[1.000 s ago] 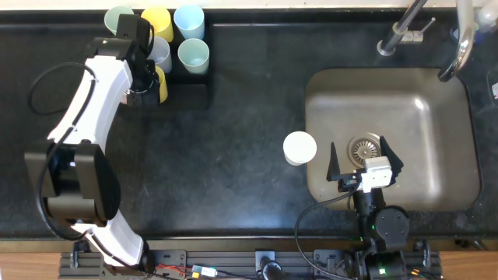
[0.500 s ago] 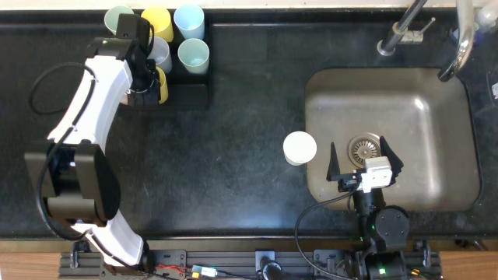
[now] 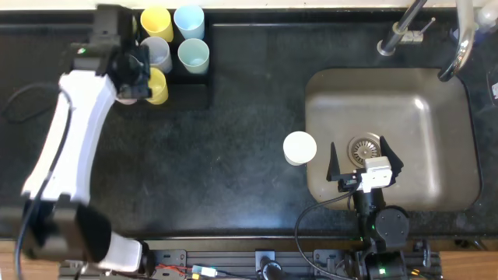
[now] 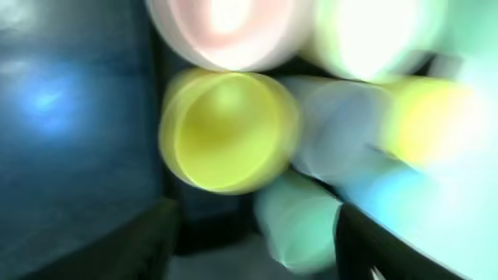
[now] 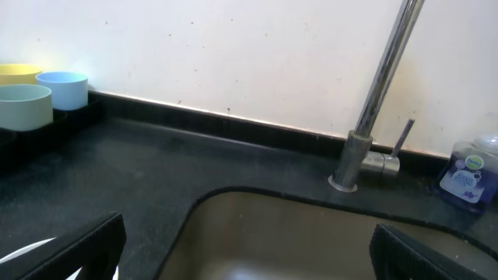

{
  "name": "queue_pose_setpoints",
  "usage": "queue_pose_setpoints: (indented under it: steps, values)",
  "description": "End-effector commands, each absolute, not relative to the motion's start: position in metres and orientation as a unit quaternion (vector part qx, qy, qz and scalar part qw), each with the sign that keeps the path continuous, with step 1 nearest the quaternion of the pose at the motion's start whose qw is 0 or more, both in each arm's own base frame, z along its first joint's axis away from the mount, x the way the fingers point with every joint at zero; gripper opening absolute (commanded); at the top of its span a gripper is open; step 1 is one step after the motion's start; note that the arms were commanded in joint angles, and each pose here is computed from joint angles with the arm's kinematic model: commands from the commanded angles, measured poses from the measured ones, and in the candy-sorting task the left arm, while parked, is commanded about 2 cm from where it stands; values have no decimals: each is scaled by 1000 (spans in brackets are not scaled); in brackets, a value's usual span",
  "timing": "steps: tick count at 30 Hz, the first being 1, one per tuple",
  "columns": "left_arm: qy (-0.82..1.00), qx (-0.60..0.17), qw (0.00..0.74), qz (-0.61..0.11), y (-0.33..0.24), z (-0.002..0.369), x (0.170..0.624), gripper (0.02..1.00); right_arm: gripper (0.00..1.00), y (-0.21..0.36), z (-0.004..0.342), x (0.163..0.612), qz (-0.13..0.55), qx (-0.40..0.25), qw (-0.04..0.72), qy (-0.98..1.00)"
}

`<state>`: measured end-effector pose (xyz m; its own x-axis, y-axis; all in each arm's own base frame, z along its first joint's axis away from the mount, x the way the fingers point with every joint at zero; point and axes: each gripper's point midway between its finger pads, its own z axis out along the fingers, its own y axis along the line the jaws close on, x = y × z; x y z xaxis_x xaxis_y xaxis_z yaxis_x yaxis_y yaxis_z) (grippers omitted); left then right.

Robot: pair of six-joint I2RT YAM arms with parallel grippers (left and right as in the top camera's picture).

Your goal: Store Cups

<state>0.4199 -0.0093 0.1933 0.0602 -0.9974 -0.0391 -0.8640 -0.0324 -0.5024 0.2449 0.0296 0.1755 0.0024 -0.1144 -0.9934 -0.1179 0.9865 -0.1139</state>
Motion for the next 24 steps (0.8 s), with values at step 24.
queue_pose_setpoints:
  steps: [24]
  values:
    - [589,-36,803,-83,-15,361,246,1000,998,30,173,245,1,-82,704,705]
